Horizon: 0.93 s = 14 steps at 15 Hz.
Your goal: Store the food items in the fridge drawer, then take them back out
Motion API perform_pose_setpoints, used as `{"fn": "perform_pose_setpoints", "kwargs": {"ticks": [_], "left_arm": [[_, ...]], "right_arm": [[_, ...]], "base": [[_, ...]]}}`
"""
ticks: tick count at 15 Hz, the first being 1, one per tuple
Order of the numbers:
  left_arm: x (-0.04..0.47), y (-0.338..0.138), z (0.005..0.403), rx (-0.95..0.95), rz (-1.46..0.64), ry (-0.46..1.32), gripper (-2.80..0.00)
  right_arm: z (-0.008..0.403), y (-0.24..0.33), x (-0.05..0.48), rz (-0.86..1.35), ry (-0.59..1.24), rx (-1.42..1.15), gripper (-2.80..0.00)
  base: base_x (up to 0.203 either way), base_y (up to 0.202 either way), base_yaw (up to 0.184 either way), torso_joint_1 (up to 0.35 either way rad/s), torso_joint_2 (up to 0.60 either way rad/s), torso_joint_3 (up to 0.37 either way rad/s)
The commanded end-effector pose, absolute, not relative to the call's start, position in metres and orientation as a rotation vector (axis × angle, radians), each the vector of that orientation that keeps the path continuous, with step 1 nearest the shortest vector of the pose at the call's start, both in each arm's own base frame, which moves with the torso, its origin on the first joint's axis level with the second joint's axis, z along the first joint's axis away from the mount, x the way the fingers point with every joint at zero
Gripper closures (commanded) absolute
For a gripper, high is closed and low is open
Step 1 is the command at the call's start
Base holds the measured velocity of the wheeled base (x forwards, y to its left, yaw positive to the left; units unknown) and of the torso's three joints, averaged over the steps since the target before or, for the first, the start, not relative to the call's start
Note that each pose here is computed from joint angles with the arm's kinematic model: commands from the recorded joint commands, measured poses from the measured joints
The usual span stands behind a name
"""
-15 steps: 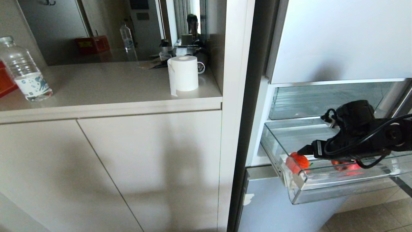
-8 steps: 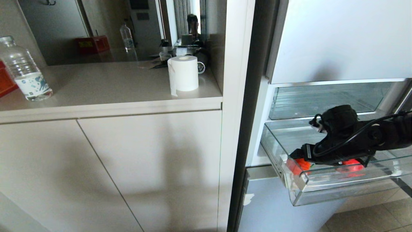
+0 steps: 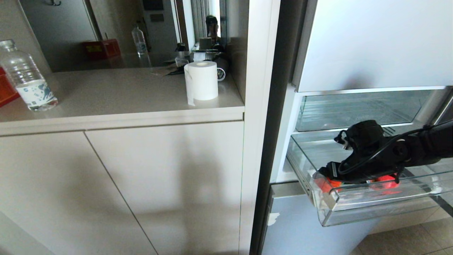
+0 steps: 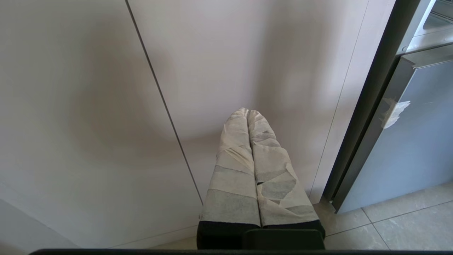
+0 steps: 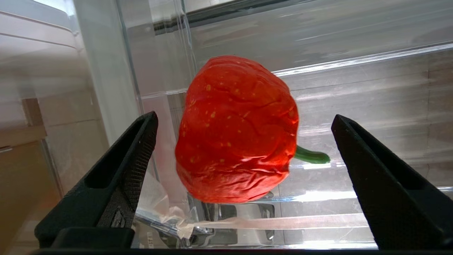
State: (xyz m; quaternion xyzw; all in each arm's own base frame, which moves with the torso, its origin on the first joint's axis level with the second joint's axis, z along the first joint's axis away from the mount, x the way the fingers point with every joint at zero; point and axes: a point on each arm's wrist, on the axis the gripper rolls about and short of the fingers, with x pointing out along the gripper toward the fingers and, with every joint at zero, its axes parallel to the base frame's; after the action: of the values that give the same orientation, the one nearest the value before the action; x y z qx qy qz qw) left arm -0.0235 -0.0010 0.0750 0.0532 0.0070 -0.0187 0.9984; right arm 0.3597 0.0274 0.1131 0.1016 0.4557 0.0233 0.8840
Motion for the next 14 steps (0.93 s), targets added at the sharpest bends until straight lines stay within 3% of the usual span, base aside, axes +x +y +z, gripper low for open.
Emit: {"fn": "perform_pose_setpoints", "kwargs": {"ticks": [1, 2, 8, 14], "left_arm": [[-0.023, -0.001, 0.075, 0.107, -0.038, 0.015, 0.00], [-0.023, -0.001, 0.075, 0.107, -0.038, 0.015, 0.00], [-0.023, -0.001, 0.075, 0.107, -0.038, 0.015, 0.00], [-0.023, -0.001, 0.075, 0.107, -0.038, 0.016, 0.00]], "right_arm": [[0.111, 0.028, 0.361, 0.045, 0.955, 0.212, -2.80], [0.111, 0.028, 0.361, 0.044, 0.955, 0.211, 0.00], [0.115, 0.028, 0.357, 0.052, 0.949, 0.208, 0.00], [0.150, 0.026, 0.340, 0.058, 0.853, 0.214, 0.00]], "base": [[0.000, 0.000, 0.000, 0.000, 0.00, 0.000], [0.000, 0.000, 0.000, 0.000, 0.00, 0.000], [0.000, 0.000, 0.000, 0.000, 0.00, 0.000], [0.000, 0.000, 0.000, 0.000, 0.00, 0.000]]}}
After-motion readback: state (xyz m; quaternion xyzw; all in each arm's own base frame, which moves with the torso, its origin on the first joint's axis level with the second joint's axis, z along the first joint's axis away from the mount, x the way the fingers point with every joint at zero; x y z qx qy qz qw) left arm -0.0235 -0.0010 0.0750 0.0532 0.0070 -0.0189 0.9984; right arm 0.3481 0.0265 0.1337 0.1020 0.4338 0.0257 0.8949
